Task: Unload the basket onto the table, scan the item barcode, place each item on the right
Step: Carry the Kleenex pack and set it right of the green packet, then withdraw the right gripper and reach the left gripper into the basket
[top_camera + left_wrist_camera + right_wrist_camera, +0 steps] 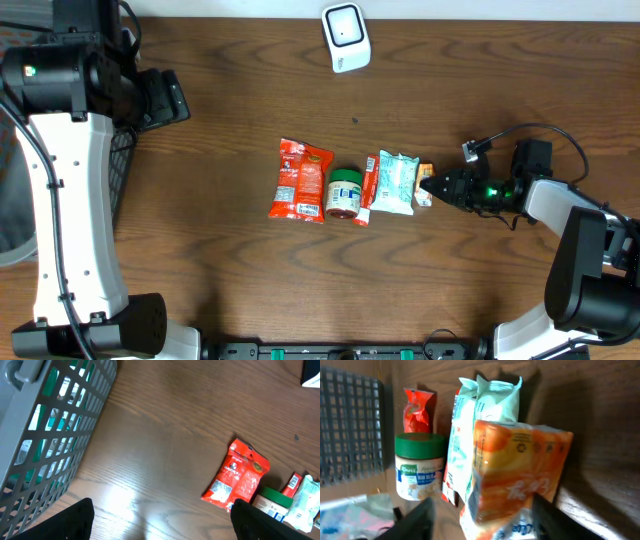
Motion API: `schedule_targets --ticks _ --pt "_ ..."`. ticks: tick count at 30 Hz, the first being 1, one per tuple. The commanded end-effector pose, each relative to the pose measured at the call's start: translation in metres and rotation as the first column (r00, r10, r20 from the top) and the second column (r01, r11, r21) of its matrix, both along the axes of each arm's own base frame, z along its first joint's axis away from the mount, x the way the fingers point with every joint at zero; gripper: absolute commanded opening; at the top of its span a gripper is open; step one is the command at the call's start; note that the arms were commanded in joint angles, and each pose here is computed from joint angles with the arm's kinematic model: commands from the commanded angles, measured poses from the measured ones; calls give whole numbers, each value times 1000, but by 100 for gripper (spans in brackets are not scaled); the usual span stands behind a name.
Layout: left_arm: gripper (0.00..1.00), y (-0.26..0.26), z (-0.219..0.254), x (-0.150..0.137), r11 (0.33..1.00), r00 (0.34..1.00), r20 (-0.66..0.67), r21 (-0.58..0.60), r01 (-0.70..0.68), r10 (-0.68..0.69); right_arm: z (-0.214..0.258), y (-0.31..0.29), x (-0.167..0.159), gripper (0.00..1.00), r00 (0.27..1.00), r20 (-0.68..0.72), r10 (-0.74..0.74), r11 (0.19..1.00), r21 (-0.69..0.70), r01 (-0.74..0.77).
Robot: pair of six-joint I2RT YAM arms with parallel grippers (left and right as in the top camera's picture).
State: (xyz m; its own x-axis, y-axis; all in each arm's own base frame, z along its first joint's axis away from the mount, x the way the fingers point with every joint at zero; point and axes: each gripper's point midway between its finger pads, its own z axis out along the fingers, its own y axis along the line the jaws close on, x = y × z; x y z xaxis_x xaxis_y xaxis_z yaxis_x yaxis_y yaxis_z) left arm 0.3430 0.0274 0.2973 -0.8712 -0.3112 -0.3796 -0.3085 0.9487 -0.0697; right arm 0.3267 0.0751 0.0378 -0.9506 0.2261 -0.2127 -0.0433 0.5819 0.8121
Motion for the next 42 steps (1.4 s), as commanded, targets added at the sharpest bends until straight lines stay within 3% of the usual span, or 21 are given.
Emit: schedule_targets --ticks 1,8,14,25,31,39,42 --pt "87 3 -1 -1 1000 1000 -7 6 -13 13 1 3 -2 64 1000 3 12 1000 21 -12" --pt "87 3 -1 -1 1000 1000 -7 6 -13 13 3 1 3 70 1000 11 9 1000 7 -9" --pt "87 3 -1 -1 1000 1000 -7 6 -13 13 -3 -15 7 71 998 -58 -24 993 -119 16" --pt "88 3 -1 -1 1000 1000 -7 6 -13 13 42 -29 34 70 997 -75 -28 979 -204 12" --pt "87 3 -1 -1 1000 1000 -7 6 -13 13 49 -72 48 77 986 -106 -132 873 -484 64" --pt "87 3 -1 -1 1000 1000 -7 6 -13 13 38 -114 49 99 973 -87 -216 724 -683 100" --pt "87 3 -1 -1 1000 1000 -7 6 -13 13 37 -120 48 99 970 -87 -227 698 -709 99"
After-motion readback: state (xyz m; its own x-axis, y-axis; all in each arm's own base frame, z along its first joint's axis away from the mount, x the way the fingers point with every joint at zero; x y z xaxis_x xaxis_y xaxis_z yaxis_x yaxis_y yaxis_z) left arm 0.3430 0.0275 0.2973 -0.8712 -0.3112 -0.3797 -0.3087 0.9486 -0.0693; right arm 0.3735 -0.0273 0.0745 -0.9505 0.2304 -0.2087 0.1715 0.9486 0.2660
